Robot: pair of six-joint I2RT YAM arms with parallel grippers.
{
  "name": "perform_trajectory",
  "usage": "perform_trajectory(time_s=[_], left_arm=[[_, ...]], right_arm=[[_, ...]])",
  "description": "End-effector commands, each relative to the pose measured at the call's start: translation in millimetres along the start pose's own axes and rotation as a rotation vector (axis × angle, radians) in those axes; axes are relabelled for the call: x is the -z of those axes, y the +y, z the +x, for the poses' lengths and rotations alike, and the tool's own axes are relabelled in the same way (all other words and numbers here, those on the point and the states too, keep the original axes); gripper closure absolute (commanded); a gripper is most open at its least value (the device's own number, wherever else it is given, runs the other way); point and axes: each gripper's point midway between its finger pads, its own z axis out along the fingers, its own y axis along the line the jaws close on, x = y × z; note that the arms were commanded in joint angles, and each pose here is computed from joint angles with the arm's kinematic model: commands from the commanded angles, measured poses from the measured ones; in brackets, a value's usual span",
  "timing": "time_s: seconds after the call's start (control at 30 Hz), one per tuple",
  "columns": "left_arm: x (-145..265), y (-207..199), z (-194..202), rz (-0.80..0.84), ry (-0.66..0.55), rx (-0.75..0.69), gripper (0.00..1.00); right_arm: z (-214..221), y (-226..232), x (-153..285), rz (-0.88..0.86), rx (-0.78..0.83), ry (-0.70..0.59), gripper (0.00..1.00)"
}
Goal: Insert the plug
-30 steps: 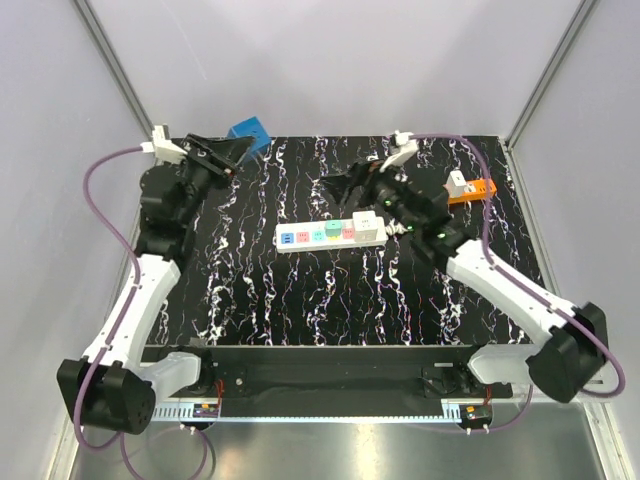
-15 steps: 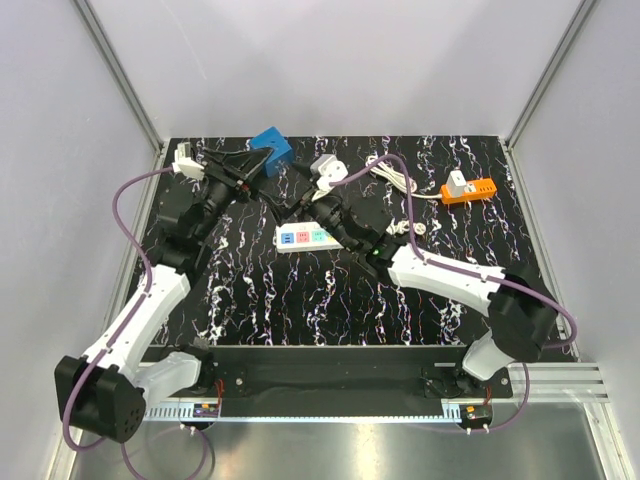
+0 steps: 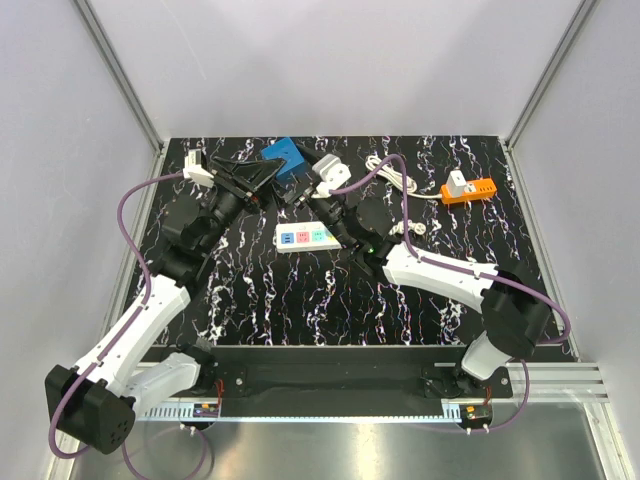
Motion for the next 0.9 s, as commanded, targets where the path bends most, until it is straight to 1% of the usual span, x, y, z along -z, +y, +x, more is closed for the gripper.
perform_trajectory(time_s=[0.0, 0.03, 0.07, 0.1, 0.13, 0.17, 0.2, 0.23, 0.27, 0.3, 0.33, 0.37, 0.4, 0.43, 0.47, 0.5, 0.53, 0.57, 0.6, 0.63, 0.67, 0.7, 0.73, 0.77, 0.8, 0.83, 0.87], left_arm=[[5.2, -27.6, -4.8, 0.088, -0.036, -0.035, 1.0], [4.9, -27.4, -4.4, 0.088, -0.033, -0.043, 1.0], [5.0, -26.9, -2.1, 0.089, -0.021, -0.063, 1.0], [5.1, -28.6, -0.3, 0.095, -0.009, -0.075, 0.94], [5.1, -30.0, 1.8, 0.103, 0.003, -0.087, 0.78], [5.5, -29.4, 7.0, 0.111, 0.033, -0.12, 0.5], [6.9, -34.5, 11.0, 0.142, 0.054, -0.156, 0.35], [10.1, -37.2, 21.3, 0.165, 0.111, -0.195, 0.25], [11.6, -35.6, 24.8, 0.172, 0.132, -0.264, 0.11], [13.8, -38.0, 28.8, 0.185, 0.155, -0.302, 0.08], [20.8, -40.5, 38.1, 0.209, 0.207, -0.342, 0.07], [22.9, -30.9, 41.1, 0.188, 0.229, -0.411, 0.06], [24.8, -31.2, 41.7, 0.173, 0.238, -0.447, 0.04], [30.2, -30.7, 43.7, 0.161, 0.254, -0.486, 0.04], [32.5, -24.9, 44.0, 0.152, 0.267, -0.58, 0.04], [36.7, -16.6, 44.9, 0.1, 0.293, -0.609, 0.04], [41.4, -14.6, 45.0, 0.084, 0.301, -0.648, 0.04], [44.8, -10.7, 44.5, 0.08, 0.314, -0.731, 0.04], [50.1, -3.3, 44.6, 0.046, 0.333, -0.753, 0.04], [56.9, -7.3, 46.9, 0.062, 0.343, -0.785, 0.04], [60.9, -6.8, 47.4, 0.076, 0.354, -0.841, 0.04], [64.6, -11.8, 51.1, 0.111, 0.371, -0.869, 0.04], [74.6, -20.0, 63.9, 0.184, 0.437, -0.889, 0.04], [79.9, -27.5, 70.8, 0.245, 0.472, -0.921, 0.04], [85.7, -38.2, 78.9, 0.307, 0.516, -0.934, 0.05], [96.6, -42.7, 92.6, 0.381, 0.612, -0.926, 0.07], [100.1, -46.6, 97.1, 0.412, 0.644, -0.923, 0.12]], right_arm=[[-31.2, -6.8, -4.7, 0.021, 0.05, -0.098, 0.39], [-35.1, -5.7, -3.2, 0.009, 0.056, -0.105, 0.56], [-37.4, -1.7, -1.7, -0.016, 0.062, -0.118, 0.68], [-35.3, 0.3, 1.7, -0.029, 0.068, -0.117, 0.78], [-41.4, 0.4, 3.7, -0.034, 0.067, -0.131, 0.89], [-37.6, 3.5, 5.9, -0.052, 0.066, -0.12, 0.95], [-43.3, 3.4, 7.9, -0.055, 0.056, -0.12, 1.0], [-44.1, 4.3, 9.6, -0.066, 0.048, -0.11, 1.0], [-35.1, 9.7, 13.0, -0.098, 0.044, -0.065, 1.0], [-42.2, 11.1, 17.2, -0.115, 0.022, -0.057, 1.0], [-42.8, 12.4, 21.0, -0.131, 0.012, -0.037, 1.0], [-27.7, 16.6, 29.2, -0.15, 0.001, 0.038, 1.0], [-39.2, 17.4, 36.9, -0.174, -0.019, 0.04, 1.0], [-37.8, 18.8, 43.6, -0.188, -0.026, 0.064, 1.0], [-23.4, 22.3, 56.3, -0.212, -0.031, 0.132, 1.0], [-37.7, 18.4, 65.5, -0.215, -0.051, 0.129, 1.0], [-38.3, 18.5, 73.5, -0.229, -0.064, 0.153, 1.0], [-24.4, 24.2, 89.0, -0.271, -0.076, 0.232, 1.0], [-38.9, 17.1, 98.0, -0.268, -0.108, 0.232, 1.0], [-36.0, 15.3, 105.8, -0.275, -0.129, 0.269, 1.0], [-27.9, 20.7, 120.3, -0.323, -0.16, 0.342, 1.0], [-28.7, 20.6, 127.5, -0.329, -0.215, 0.372, 1.0], [-37.2, 13.2, 133.8, -0.332, -0.237, 0.372, 1.0], [-37.5, 22.6, 145.1, -0.389, -0.315, 0.415, 1.0], [-45.9, 24.4, 151.0, -0.42, -0.348, 0.415, 1.0], [-47.3, 21.2, 154.8, -0.435, -0.379, 0.427, 1.0], [-55.5, 33.7, 164.0, -0.528, -0.424, 0.433, 1.0]])
